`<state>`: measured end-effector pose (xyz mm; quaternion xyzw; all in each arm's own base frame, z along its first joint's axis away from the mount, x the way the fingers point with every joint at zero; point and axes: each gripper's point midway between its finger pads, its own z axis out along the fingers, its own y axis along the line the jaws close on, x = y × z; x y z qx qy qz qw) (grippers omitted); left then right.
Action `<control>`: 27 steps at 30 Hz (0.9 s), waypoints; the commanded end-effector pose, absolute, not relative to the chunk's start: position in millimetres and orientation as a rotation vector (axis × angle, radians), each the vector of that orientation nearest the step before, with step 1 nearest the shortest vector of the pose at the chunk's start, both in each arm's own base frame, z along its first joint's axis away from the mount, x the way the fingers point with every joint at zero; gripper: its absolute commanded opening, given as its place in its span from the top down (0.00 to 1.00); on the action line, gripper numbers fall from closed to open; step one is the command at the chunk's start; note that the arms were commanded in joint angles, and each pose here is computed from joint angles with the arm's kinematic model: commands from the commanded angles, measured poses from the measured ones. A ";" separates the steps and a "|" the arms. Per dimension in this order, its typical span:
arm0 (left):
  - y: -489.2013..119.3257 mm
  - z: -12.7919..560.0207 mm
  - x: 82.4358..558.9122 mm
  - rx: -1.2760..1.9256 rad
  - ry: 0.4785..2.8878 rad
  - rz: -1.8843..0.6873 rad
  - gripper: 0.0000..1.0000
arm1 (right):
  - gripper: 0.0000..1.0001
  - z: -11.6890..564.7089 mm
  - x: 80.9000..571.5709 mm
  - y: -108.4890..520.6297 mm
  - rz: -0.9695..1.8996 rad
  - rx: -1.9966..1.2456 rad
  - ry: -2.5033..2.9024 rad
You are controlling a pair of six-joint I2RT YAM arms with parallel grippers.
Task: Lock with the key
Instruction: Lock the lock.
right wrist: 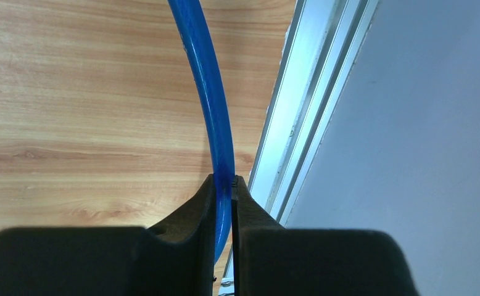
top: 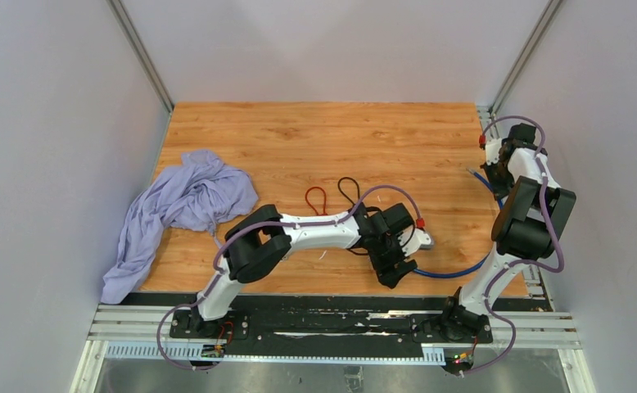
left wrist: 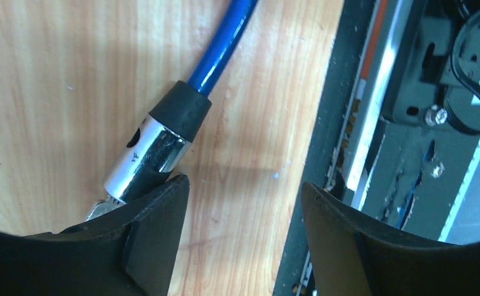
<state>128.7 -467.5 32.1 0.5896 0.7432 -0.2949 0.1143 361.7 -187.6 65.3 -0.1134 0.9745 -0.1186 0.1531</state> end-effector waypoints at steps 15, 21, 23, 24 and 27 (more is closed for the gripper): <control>-509.3 4.3 214.2 1.306 2.356 -0.822 0.27 | 0.99 56.3 296.1 -160.3 -0.259 -0.280 2.890; -510.3 -7.7 234.3 1.248 2.381 -0.737 0.26 | 0.99 54.2 287.5 -127.3 -0.044 -0.209 2.883; -508.3 -11.7 239.3 1.238 2.385 -0.715 0.26 | 0.99 54.2 284.5 -114.8 0.022 -0.194 2.872; -507.9 -12.9 242.7 1.230 2.385 -0.705 0.26 | 0.99 54.0 283.4 -108.6 0.051 -0.189 2.867; -504.9 -16.4 251.0 1.223 2.380 -0.670 0.26 | 0.99 54.8 279.7 -91.5 0.120 -0.182 2.854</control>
